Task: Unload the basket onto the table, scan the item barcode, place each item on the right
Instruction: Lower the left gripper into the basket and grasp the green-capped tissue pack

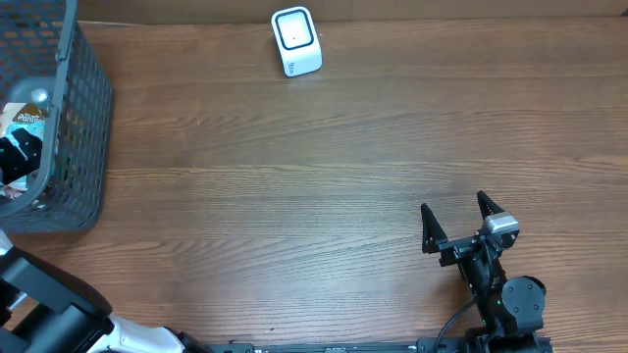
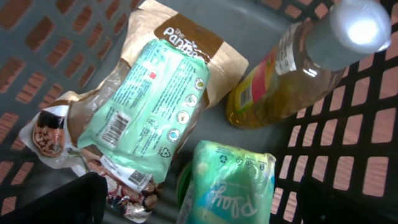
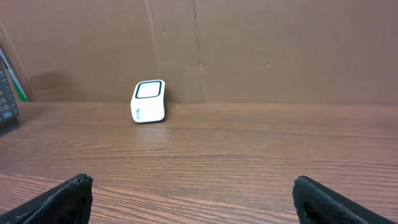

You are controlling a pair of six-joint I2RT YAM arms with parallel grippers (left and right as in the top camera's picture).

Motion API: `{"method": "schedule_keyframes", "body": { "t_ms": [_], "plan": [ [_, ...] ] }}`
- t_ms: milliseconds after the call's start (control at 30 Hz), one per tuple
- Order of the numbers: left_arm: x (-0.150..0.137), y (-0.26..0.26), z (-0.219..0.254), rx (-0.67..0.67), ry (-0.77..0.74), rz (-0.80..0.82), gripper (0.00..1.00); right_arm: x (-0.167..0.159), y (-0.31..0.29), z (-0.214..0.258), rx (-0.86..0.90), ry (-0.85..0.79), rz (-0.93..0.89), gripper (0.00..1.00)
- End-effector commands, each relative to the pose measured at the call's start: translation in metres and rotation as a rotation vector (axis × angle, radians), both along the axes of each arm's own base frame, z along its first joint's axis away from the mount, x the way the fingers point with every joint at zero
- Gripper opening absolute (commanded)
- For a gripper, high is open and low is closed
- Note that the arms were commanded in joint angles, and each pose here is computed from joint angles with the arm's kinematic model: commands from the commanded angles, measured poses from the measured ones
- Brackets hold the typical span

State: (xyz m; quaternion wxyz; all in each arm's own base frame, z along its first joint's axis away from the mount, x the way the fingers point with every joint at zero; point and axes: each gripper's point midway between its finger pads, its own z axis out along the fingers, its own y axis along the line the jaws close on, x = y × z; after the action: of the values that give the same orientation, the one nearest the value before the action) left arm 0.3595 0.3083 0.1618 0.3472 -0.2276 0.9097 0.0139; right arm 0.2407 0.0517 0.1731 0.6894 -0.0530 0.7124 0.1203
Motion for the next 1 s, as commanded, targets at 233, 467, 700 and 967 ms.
{"method": "schedule_keyframes", "body": {
  "t_ms": [233, 467, 700, 967],
  "plan": [
    [0.006, -0.006, -0.012, 0.063, 0.067, -0.053, 1.0, 0.0, -0.001, -0.002, -0.001, -0.004, -0.007, 1.0],
    [0.009, -0.012, -0.03, 0.049, 0.103, -0.1, 1.0, 0.0, -0.001, -0.002, -0.001, -0.004, -0.007, 1.0],
    [0.017, -0.024, -0.052, -0.017, 0.104, -0.158, 1.0, 0.0, -0.001, -0.002, -0.001, -0.004, -0.007, 1.0],
    [0.013, -0.027, -0.084, -0.075, 0.165, -0.168, 0.99, 0.0, -0.001, -0.002, -0.001, -0.004, -0.007, 1.0]
  ]
}}
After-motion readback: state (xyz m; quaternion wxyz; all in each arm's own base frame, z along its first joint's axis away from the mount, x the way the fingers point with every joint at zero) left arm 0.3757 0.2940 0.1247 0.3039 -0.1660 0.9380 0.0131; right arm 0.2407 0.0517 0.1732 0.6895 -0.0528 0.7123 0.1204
